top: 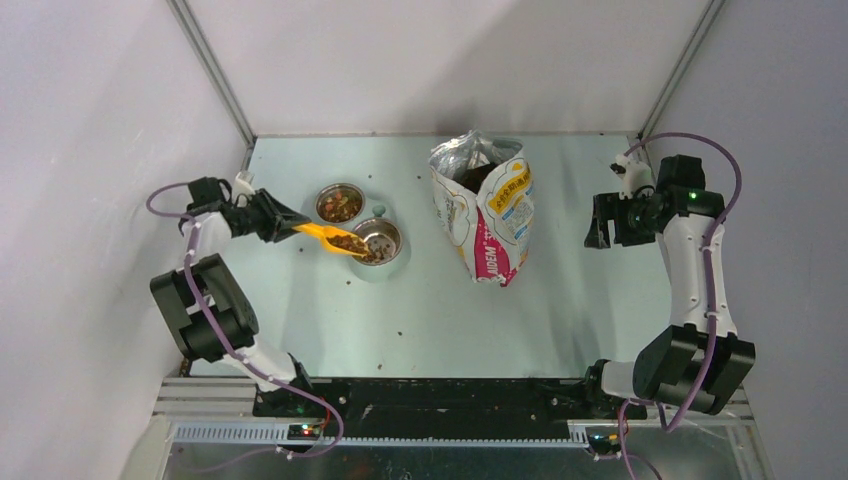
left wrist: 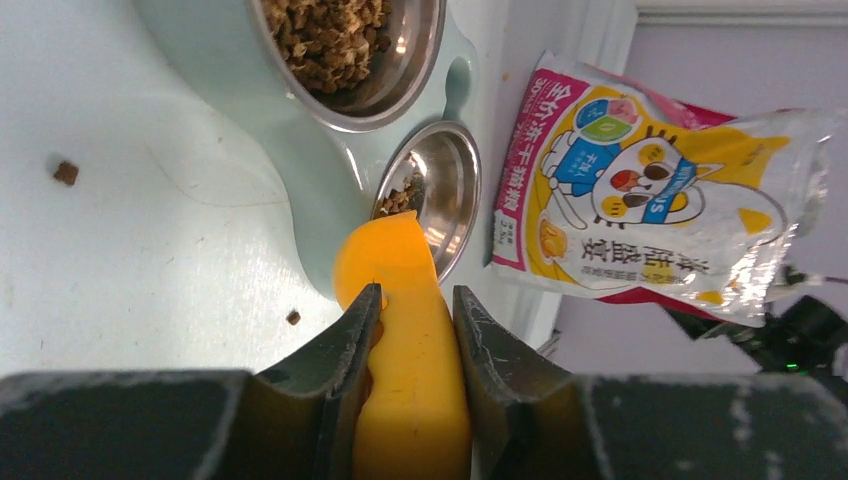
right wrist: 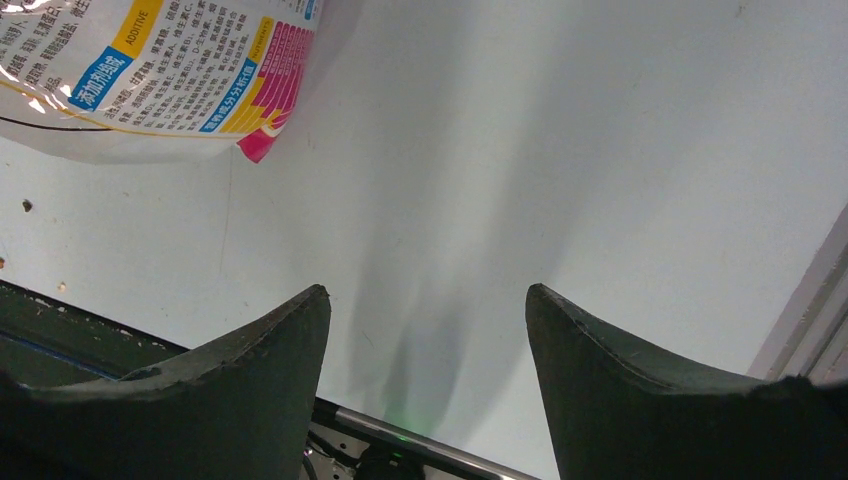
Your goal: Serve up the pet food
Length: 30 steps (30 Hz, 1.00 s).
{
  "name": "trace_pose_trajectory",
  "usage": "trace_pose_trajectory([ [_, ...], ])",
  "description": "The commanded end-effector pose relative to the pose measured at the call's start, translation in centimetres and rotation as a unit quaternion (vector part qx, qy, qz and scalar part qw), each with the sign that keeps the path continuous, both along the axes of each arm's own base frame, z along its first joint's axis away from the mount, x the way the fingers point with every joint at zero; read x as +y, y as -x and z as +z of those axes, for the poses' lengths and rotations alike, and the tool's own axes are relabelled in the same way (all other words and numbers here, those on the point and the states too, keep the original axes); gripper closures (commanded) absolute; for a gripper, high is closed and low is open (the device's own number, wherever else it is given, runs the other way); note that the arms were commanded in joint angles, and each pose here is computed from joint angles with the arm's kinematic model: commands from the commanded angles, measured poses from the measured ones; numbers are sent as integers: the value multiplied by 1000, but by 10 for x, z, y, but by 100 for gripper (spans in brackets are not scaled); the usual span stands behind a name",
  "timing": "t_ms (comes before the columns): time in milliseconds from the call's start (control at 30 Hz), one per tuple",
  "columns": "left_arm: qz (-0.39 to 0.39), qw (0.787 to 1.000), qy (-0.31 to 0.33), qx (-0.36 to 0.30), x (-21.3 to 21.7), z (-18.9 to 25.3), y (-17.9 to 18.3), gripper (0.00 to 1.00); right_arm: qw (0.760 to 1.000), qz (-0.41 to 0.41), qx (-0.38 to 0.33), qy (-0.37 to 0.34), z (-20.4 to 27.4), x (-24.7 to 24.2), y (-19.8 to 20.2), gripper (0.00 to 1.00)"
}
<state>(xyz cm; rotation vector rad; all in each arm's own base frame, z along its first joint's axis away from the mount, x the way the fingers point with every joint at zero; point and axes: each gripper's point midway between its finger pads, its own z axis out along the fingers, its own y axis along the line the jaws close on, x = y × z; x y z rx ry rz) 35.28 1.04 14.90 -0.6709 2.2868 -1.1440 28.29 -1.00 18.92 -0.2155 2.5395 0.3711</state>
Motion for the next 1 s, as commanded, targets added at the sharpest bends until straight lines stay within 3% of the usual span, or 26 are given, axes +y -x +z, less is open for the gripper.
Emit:
trace_pose_trajectory([
  [0,-44,992,-110,-36,-8,8,-11,100,1000,-2,-29,-2,11,1,-3,25],
  [167,-82,973,-209,-53,-19,19,-24,100,999,-3,-34,-3,13,2,-2,25],
  [367,-146,934,-310,-103,-45,41,-37,100,999,-5,-34,-6,11,2,2,25],
  [567,-193,901,-362,-139,-66,59,-36,100,999,-9,-39,-5,12,1,4,25],
  [767,-216,866,-394,-221,-89,99,-33,100,999,-11,-41,-8,13,1,4,25],
  [900,-204,878,-385,-198,-93,102,-32,100,999,-13,-42,-12,14,2,3,25],
  [967,-203,862,-405,-227,-95,113,-34,100,999,-12,-42,-14,14,3,4,25],
])
